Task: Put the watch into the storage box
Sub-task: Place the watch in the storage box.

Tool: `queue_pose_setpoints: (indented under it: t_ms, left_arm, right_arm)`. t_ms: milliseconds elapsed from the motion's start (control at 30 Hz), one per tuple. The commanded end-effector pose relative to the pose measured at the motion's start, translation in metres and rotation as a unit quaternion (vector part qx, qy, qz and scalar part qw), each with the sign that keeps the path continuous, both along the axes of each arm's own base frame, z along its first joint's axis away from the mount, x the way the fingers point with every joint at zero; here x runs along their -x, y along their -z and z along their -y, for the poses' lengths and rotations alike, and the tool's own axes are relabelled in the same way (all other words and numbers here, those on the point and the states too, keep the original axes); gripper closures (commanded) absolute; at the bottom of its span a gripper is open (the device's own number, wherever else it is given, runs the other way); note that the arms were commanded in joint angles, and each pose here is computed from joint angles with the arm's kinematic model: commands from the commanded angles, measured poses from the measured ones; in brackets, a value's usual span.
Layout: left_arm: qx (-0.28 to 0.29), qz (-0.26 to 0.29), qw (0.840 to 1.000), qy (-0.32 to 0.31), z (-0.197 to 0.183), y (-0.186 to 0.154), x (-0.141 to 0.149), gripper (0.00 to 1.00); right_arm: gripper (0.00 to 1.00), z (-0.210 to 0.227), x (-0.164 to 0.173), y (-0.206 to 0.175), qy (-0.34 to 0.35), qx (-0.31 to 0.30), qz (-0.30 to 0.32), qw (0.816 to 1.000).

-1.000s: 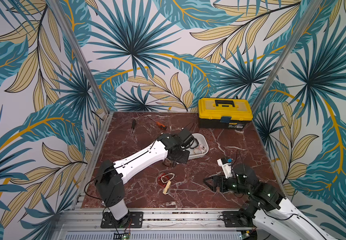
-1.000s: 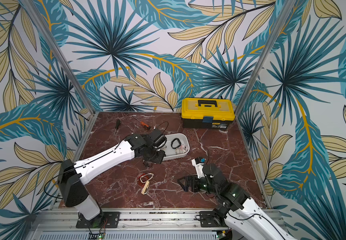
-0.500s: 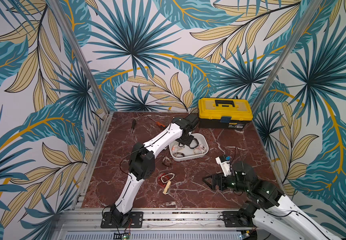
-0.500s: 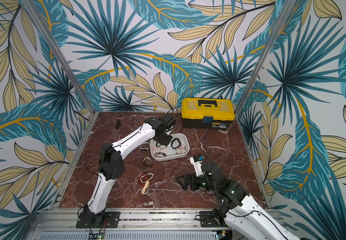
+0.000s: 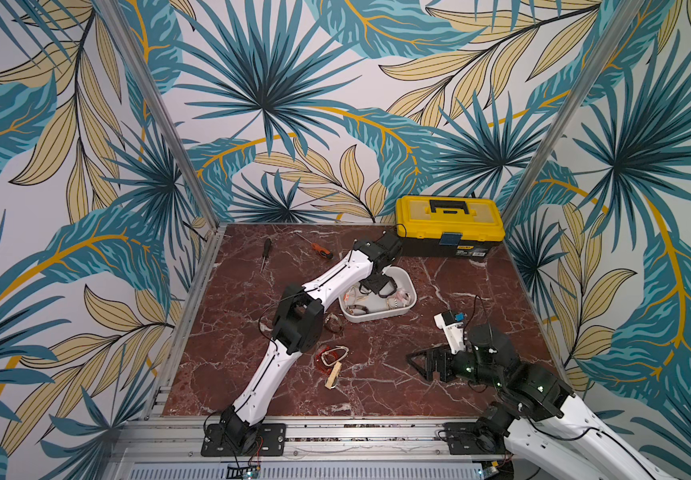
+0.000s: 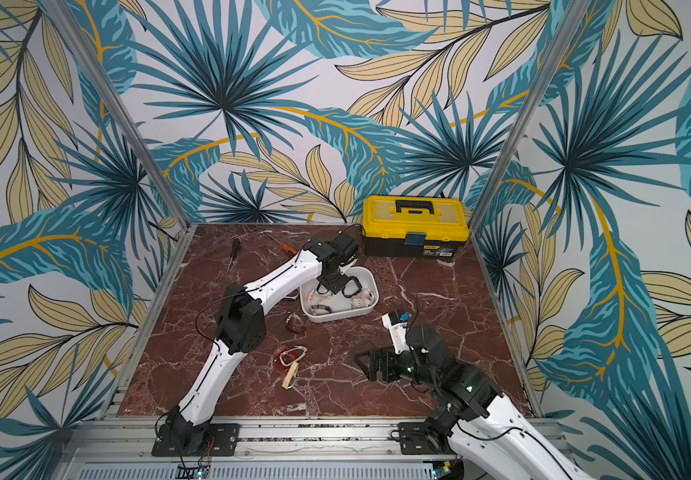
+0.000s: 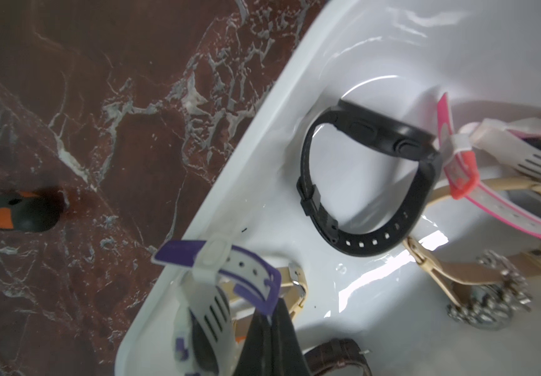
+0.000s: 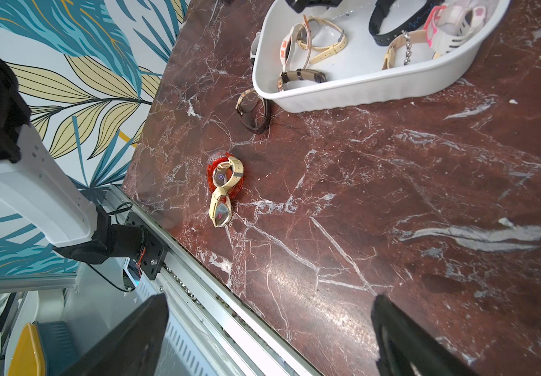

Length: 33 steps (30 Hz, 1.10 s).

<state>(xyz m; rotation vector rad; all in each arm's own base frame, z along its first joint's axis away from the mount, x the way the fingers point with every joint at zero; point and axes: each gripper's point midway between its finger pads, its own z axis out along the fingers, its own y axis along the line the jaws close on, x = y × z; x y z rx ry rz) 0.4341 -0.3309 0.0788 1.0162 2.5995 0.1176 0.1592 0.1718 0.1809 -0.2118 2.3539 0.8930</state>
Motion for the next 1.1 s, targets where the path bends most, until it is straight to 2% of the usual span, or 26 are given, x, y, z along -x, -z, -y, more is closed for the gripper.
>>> queue_pose_setpoints:
  t_ms: [0,167,400,467,600,633,700,867,1067]
  left_arm:
    - [0.017,0.046,0.998,0.031,0.018,-0.016,-0.019,0.94]
    - [0.002,0.054,0.998,0.04,0.021,0.001,-0.026,0.94]
    - [0.01,0.071,0.996,0.05,0.032,0.009,-0.036,0.91]
    - [0.011,0.068,0.996,0.052,0.032,0.011,-0.036,0.86]
    - [0.015,0.054,0.997,0.051,0.033,0.014,-0.031,0.64]
    - [0.013,0.056,0.997,0.048,0.032,0.013,-0.032,0.59]
    - [0.02,0.061,0.997,0.042,0.031,0.004,-0.031,0.57]
    - [0.052,0.074,0.995,0.04,0.038,-0.031,-0.025,0.53]
    - [0.067,0.088,0.993,0.036,0.037,-0.053,-0.013,0.46]
  right_arm:
    - [0.0,0.003,0.001,0.009,0.003,0.012,-0.005,1.0]
    - [0.0,0.006,0.001,0.011,0.007,0.017,-0.006,1.0]
    - [0.0,0.008,0.003,0.013,0.013,0.016,-0.008,1.0]
    - [0.0,0.009,0.004,0.013,0.013,0.016,-0.009,1.0]
    - [0.0,0.009,0.003,0.012,0.016,0.015,-0.009,1.0]
    - [0.0,0.009,0.003,0.012,0.016,0.014,-0.008,1.0]
    - [0.0,0.008,0.003,0.011,0.016,0.011,-0.008,1.0]
    - [0.0,0.007,0.003,0.008,0.018,0.004,-0.007,1.0]
    - [0.0,0.008,0.004,0.005,0.02,-0.006,-0.006,1.0]
